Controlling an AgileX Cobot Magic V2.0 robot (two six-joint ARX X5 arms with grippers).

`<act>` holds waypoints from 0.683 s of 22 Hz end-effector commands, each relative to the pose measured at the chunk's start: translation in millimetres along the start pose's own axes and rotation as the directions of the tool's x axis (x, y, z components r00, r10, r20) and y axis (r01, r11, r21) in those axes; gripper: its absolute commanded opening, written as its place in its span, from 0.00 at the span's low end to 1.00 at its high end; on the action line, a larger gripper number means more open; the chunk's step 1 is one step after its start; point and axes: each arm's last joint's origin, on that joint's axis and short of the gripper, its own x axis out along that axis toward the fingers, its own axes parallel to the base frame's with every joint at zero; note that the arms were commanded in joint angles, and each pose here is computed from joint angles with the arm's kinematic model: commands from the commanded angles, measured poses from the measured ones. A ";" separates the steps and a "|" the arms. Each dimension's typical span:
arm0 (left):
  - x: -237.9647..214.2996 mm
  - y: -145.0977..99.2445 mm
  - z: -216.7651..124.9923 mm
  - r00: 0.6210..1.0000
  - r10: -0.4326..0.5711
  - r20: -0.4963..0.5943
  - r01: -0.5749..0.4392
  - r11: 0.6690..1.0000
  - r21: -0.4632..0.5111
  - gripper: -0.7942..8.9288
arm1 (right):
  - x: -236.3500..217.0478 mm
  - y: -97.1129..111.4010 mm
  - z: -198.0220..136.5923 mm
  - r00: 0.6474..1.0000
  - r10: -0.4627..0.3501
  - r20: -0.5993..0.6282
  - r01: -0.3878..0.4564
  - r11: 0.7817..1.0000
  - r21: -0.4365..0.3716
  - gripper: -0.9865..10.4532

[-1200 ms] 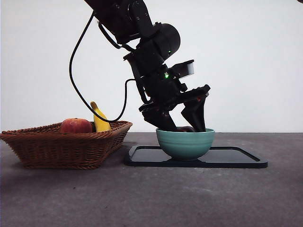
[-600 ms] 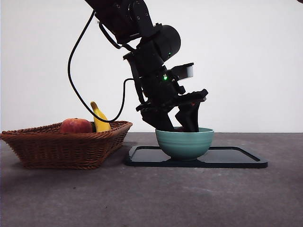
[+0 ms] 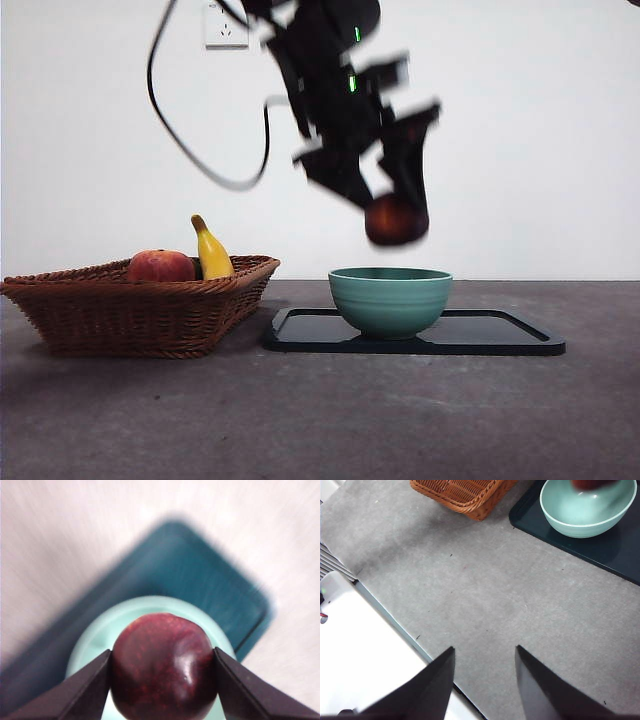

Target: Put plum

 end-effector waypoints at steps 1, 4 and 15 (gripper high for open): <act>-48.6 -1.5 25.4 0.991 0.019 0.129 -0.020 1.000 0.008 0.34 | -1.1 1.6 2.5 1.000 0.008 0.012 -0.008 1.000 -0.001 0.26; -113.9 3.0 33.9 0.973 0.052 0.225 -0.048 0.999 -0.027 0.34 | -1.2 1.6 2.5 1.000 0.008 0.012 -0.008 1.000 -0.002 0.26; -310.0 6.0 -28.0 0.946 0.207 0.248 -0.172 0.973 -0.156 0.34 | -1.3 1.7 2.6 1.000 0.008 0.013 -0.008 1.000 -0.013 0.26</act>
